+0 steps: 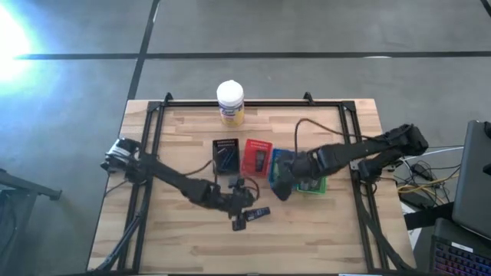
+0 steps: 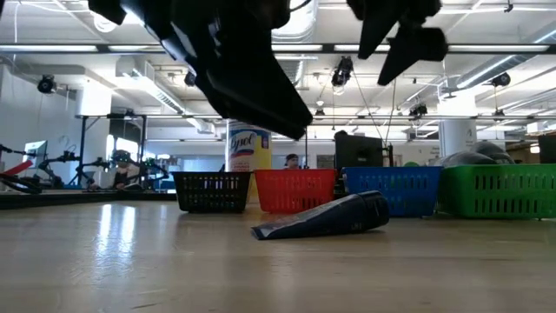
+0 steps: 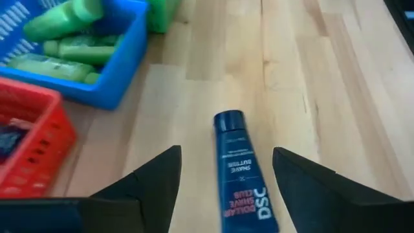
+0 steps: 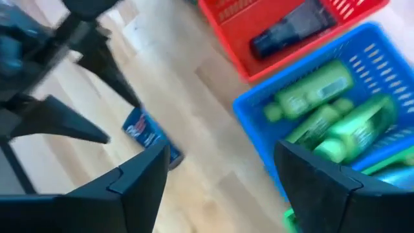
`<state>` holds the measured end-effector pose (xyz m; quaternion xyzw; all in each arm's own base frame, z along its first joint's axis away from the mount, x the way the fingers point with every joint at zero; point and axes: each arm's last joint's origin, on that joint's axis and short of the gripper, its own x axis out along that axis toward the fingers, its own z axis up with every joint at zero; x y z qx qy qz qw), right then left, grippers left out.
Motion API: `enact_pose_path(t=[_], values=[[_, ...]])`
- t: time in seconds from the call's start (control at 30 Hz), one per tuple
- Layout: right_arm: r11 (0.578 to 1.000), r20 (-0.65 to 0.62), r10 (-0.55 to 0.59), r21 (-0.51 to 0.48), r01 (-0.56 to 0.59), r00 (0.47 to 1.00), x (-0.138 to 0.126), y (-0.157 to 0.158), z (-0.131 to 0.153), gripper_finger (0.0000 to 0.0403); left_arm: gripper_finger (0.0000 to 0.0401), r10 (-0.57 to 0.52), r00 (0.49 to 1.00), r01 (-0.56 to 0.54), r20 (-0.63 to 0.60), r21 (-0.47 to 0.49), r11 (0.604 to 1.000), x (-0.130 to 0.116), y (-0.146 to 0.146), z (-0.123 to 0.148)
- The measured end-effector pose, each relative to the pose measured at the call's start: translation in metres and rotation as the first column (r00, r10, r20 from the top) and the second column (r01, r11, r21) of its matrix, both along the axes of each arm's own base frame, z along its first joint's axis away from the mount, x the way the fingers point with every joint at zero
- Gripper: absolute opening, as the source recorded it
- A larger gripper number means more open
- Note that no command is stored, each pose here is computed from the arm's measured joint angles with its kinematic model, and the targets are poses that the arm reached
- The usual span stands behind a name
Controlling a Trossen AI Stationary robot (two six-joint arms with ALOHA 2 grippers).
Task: Pick & Place Travel size toiletries
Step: Put the blue shave cream into the red bin
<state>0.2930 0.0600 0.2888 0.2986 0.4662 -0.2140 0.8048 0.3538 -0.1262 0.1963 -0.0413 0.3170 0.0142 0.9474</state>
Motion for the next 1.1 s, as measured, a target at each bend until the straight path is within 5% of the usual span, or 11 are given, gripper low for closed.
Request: enact_pose_path(t=[0.57,0.87,1.1], values=[[0.986,-0.11,-0.11,-0.136,0.094,0.988,-0.041,0.055,-0.007,0.0364,0.032,-0.025,0.994,0.022,-0.105,-0.031,0.999,0.042,-0.025,-0.051],[0.983,-0.106,-0.072,-0.175,0.053,0.992,-0.043,0.058,-0.006,0.0356,0.0299,0.013,0.992,-0.012,-0.126,0.014,1.0,0.075,-0.035,-0.063],[0.979,-0.15,-0.044,-0.204,0.012,0.988,-0.048,0.059,-0.007,0.0337,0.0225,0.028,0.989,-0.02,-0.146,0.054,0.998,0.08,-0.035,-0.063]])
